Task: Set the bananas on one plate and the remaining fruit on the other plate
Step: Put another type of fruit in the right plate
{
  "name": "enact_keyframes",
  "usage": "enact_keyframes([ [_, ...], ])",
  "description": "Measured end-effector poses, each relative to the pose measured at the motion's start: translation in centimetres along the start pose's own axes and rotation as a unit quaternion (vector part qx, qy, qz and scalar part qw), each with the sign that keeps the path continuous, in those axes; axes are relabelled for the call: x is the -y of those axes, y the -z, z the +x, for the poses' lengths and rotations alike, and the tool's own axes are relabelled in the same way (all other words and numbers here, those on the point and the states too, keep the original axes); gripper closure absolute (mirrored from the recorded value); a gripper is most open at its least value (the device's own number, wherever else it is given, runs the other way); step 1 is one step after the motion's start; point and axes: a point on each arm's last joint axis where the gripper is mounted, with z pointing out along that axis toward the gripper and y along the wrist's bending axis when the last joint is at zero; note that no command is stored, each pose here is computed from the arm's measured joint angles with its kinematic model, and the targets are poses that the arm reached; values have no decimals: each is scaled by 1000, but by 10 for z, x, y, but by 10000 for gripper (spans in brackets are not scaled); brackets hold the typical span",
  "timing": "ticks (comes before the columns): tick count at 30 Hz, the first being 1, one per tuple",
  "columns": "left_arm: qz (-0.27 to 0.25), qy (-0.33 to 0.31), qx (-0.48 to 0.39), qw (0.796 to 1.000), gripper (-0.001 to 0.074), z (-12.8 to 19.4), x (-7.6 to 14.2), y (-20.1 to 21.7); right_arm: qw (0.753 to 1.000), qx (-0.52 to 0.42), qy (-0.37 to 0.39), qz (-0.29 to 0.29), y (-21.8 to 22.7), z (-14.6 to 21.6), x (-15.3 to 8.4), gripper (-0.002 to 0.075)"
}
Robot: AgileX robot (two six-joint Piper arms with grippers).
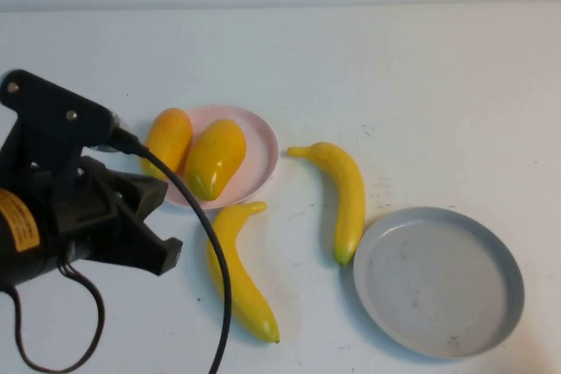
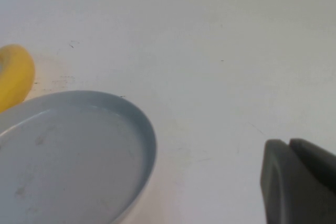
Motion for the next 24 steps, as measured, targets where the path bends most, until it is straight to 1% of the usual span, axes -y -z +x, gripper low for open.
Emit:
enact_keyframes([
  [4, 1, -3, 57, 998, 733, -7, -1, 14, 1000, 0, 0, 0, 0, 0, 0, 743],
  [7, -2, -14, 103, 995, 733, -2, -2, 28, 1000, 0, 0, 0, 0, 0, 0, 743],
  [11, -17, -22, 178, 984, 733, 27, -7, 46, 1000, 0, 0, 0, 0, 0, 0, 743],
  [15, -67, -19, 256, 964, 733, 68, -17, 54, 1000, 0, 0, 0, 0, 0, 0, 743],
  [19, -117, -5, 296, 948, 733, 104, -21, 60, 1000, 0, 0, 0, 0, 0, 0, 743],
  [24, -164, 4, 331, 929, 733, 134, -22, 66, 1000, 0, 0, 0, 0, 0, 0, 743],
])
